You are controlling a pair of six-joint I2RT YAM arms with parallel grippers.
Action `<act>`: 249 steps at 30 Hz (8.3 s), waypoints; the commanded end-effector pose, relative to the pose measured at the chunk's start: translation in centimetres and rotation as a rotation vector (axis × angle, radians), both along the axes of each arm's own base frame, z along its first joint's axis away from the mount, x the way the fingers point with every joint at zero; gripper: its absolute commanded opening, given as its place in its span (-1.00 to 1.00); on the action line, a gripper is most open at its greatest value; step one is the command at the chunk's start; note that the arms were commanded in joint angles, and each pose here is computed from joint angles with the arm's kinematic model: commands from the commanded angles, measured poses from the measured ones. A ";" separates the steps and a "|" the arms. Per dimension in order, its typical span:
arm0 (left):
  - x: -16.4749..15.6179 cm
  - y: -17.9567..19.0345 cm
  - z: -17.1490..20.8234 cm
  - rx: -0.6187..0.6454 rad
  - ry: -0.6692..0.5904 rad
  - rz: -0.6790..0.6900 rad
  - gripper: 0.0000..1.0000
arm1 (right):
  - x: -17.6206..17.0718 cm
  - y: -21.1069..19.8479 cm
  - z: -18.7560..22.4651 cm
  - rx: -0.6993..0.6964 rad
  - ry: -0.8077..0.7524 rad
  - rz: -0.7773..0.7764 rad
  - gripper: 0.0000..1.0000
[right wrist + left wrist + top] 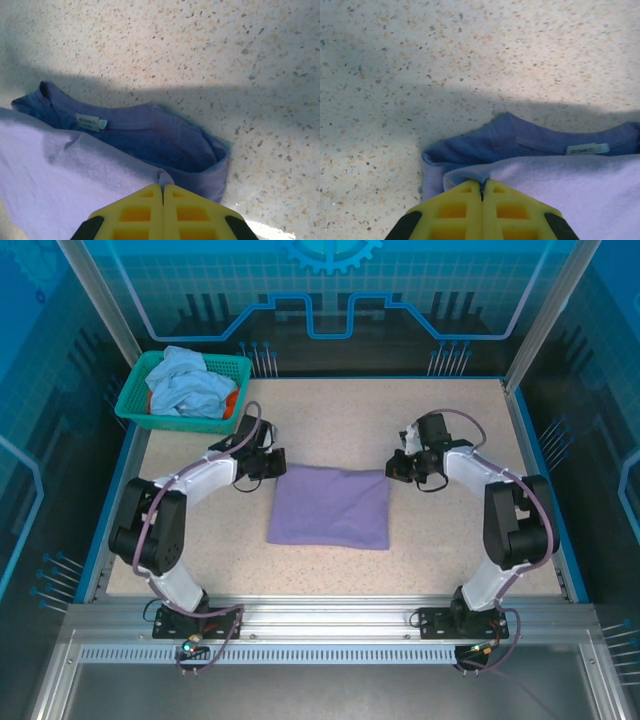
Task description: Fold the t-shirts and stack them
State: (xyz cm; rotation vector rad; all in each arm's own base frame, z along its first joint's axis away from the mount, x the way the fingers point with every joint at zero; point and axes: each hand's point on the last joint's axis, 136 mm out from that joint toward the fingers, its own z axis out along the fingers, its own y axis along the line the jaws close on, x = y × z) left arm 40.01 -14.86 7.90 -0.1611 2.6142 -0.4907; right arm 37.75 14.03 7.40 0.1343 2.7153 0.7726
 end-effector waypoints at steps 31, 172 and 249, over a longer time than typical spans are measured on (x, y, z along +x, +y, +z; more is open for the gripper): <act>0.5 -6.5 0.1 0.023 0.101 0.063 -0.60 | 2.8 9.2 -0.1 0.165 0.094 -0.010 -0.78; -17.9 1.2 2.0 -0.127 -0.221 0.123 0.75 | -3.9 7.8 -7.3 -0.506 0.277 0.011 0.88; -16.9 1.5 -0.1 -0.213 -0.127 0.164 0.75 | 14.0 -12.3 -7.9 -0.558 0.267 -0.020 0.76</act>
